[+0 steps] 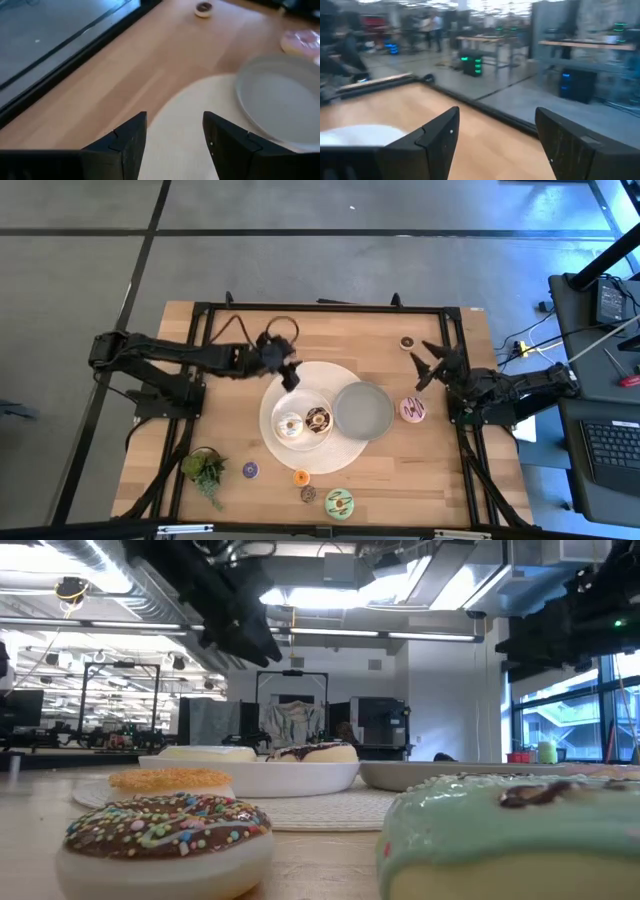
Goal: Pick & Place donuts
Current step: Put the small black donut on the gray plate
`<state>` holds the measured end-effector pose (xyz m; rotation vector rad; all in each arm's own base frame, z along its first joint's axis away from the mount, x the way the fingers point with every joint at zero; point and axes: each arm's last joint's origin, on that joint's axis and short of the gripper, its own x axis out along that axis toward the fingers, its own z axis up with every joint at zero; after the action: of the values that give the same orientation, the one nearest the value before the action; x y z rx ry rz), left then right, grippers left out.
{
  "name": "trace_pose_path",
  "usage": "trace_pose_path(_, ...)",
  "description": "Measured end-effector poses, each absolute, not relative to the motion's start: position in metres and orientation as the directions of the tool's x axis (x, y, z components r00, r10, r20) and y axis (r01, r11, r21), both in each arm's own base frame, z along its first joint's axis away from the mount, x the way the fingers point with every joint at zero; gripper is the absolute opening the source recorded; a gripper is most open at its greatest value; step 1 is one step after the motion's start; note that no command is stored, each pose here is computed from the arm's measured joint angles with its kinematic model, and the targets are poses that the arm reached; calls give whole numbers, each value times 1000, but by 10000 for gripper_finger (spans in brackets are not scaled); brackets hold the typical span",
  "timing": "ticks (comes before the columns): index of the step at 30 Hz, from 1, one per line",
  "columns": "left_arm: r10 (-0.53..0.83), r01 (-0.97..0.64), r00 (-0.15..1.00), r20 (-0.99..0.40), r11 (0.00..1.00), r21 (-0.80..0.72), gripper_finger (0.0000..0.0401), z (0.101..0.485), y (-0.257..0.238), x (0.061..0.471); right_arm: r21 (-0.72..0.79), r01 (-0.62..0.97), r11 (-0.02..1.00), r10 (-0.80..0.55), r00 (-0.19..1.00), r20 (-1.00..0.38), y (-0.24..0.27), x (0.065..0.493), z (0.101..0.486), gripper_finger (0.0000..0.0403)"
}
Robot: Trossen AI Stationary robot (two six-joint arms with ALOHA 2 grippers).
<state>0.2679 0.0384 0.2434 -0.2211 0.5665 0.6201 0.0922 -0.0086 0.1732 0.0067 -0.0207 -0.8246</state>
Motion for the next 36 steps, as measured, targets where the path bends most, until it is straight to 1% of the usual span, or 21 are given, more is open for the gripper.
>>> trace_pose_path(3,509,-635,671,-539,770,-62,191,245,55,269,16,775,631,-775,632,-25,-13,91,167,261)
trace_pose_path(4,522,-647,667,-532,760,-65,191,244,60,270,33,781,624,-780,625,-36,-13,91,165,261)
trace_pose_path(6,542,-664,662,-518,745,-70,189,243,65,273,114,776,621,-777,628,-39,-14,92,164,261)
trace_pose_path(9,528,-632,684,-504,774,-47,189,243,64,275,216,764,608,-776,630,-41,-14,92,164,261)
trace_pose_path(12,548,-624,689,-474,781,-4,191,246,61,277,254,777,576,-796,603,-42,-16,92,164,261)
trace_pose_path(15,588,-642,679,-440,766,32,190,249,62,278,189,807,560,-816,576,-41,-18,91,164,261)
trace_pose_path(19,574,-611,679,-458,788,83,189,243,58,277,-8,821,570,-821,570,-47,-19,91,163,261)
trace_pose_path(20,575,-602,674,-465,791,106,190,241,57,276,-34,820,571,-821,570,-48,-19,91,163,261)
trace_pose_path(21,579,-599,668,-468,791,124,191,239,57,275,-24,820,571,-820,570,-46,-19,91,163,261)
trace_pose_path(23,585,-604,660,-472,786,130,191,237,56,274,88,815,572,-816,577,-42,-19,92,164,261)
trace_pose_path(24,583,-610,658,-476,784,117,191,237,56,274,151,791,593,-797,603,-36,-18,93,165,261)
trace_pose_path(25,580,-616,657,-482,781,100,191,236,56,274,186,750,635,-759,651,-30,-17,94,167,261)
trace_pose_path(27,559,-615,668,-491,787,59,190,235,53,274,196,631,751,-639,769,-30,-13,97,169,261)
trace_pose_path(28,541,-605,680,-495,795,36,189,235,51,275,198,577,792,-583,812,-33,-12,99,169,261)
trace_pose_path(30,496,-573,708,-502,819,0,190,235,45,276,225,527,820,-531,846,-46,-10,101,169,261)
trace_pose_path(32,472,-551,734,-488,834,-21,191,237,38,278,235,526,818,-526,848,-65,-10,103,167,261)
trace_pose_path(36,441,-510,773,-456,860,-32,190,240,23,282,192,422,886,-417,906,-71,-6,109,167,261)
